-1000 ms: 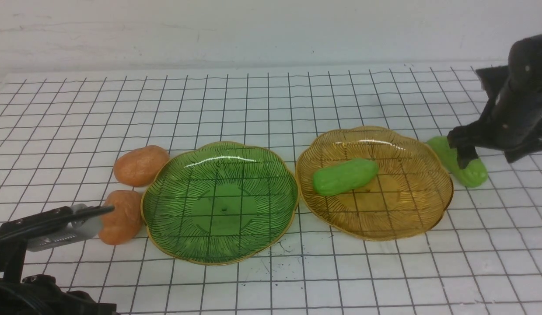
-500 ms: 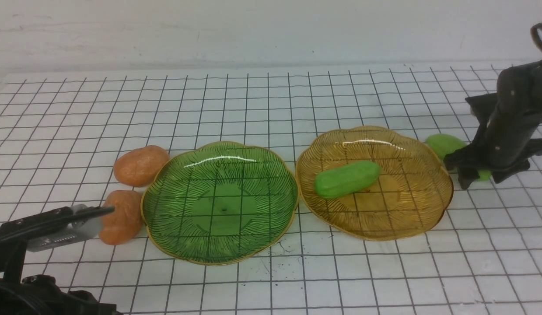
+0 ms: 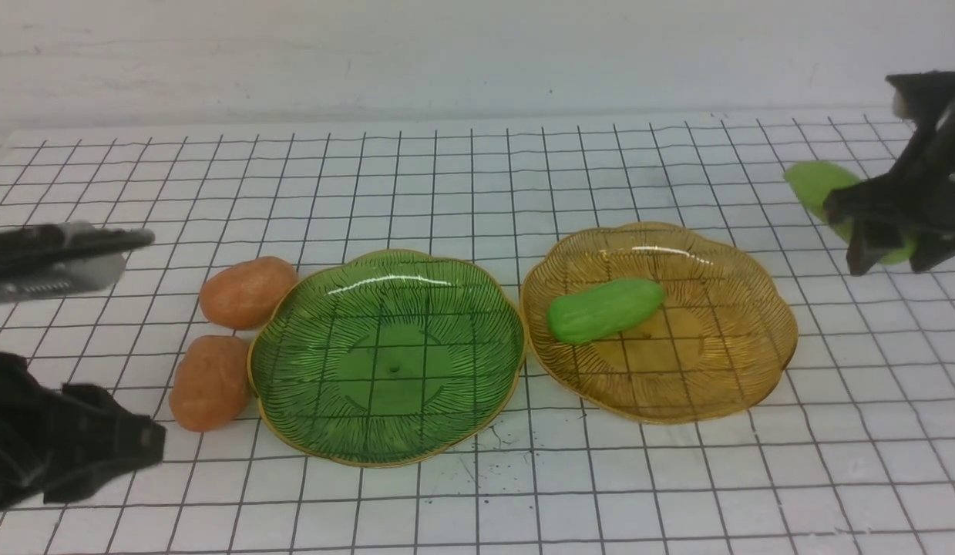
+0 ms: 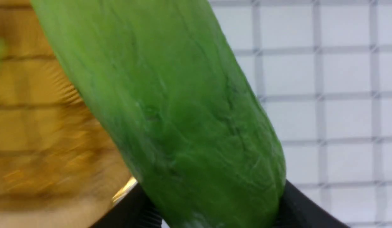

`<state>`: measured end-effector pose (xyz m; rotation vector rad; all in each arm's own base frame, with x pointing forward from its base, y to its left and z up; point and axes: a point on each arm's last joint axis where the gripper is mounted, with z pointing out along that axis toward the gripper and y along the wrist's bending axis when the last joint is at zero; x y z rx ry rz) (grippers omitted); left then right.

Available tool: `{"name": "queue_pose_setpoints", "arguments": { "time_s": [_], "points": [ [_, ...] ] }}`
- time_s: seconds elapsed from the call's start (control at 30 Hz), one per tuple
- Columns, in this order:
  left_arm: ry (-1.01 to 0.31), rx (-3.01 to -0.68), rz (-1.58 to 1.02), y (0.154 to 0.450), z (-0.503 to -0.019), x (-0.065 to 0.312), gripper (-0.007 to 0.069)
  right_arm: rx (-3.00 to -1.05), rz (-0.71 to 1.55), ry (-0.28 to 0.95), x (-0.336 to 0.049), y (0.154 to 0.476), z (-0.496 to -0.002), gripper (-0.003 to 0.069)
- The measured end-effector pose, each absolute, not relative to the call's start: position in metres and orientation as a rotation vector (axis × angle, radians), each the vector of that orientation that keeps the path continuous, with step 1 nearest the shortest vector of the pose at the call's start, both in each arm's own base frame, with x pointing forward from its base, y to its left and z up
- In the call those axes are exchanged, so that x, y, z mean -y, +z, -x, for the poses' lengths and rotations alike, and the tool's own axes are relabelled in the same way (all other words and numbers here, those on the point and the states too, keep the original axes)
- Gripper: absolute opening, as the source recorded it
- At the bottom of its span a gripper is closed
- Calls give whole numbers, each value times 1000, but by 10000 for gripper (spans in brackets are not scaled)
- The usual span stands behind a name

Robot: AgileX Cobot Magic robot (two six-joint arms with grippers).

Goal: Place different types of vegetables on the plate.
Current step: 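Put the green cucumber next to the left plate into that plate, then put the potatoes from the left side into the left plate with the left gripper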

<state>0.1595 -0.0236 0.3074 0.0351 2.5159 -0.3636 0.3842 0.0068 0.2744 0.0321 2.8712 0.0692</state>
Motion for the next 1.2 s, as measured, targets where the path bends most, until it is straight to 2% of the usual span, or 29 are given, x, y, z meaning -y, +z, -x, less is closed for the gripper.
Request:
{"name": "queue_pose_setpoints", "arguments": {
  "time_s": [0.1,0.2,0.47,0.57,0.6,0.7,0.83,1.03,1.1,1.2],
  "points": [
    [-327,-2495,-14,309,-163,21,294,-2906,-36,233,-27,269,-374,377],
    [-316,-2507,-1,306,-165,20,352,-2961,30,297,-51,254,-368,377],
    [-327,-2549,18,297,-179,20,469,-3000,300,241,-114,215,-366,379],
    [-329,-2570,22,293,-182,20,479,-3007,329,213,-123,209,-365,433],
    [-332,-2581,25,291,-184,20,479,-3016,334,198,-124,208,-364,483],
    [-336,-2590,27,292,-189,20,479,-3054,328,154,-122,211,-362,614],
    [-339,-2577,29,299,-199,21,479,-3035,351,67,-118,217,-364,683],
    [-332,-2629,40,289,-214,20,479,-2981,339,89,-116,240,-358,689],
    [-288,-2687,40,276,-224,17,479,-2934,314,188,-116,265,-340,672],
    [-238,-2720,64,262,-236,13,479,-2916,322,284,-116,280,-310,641]
  ]
}}
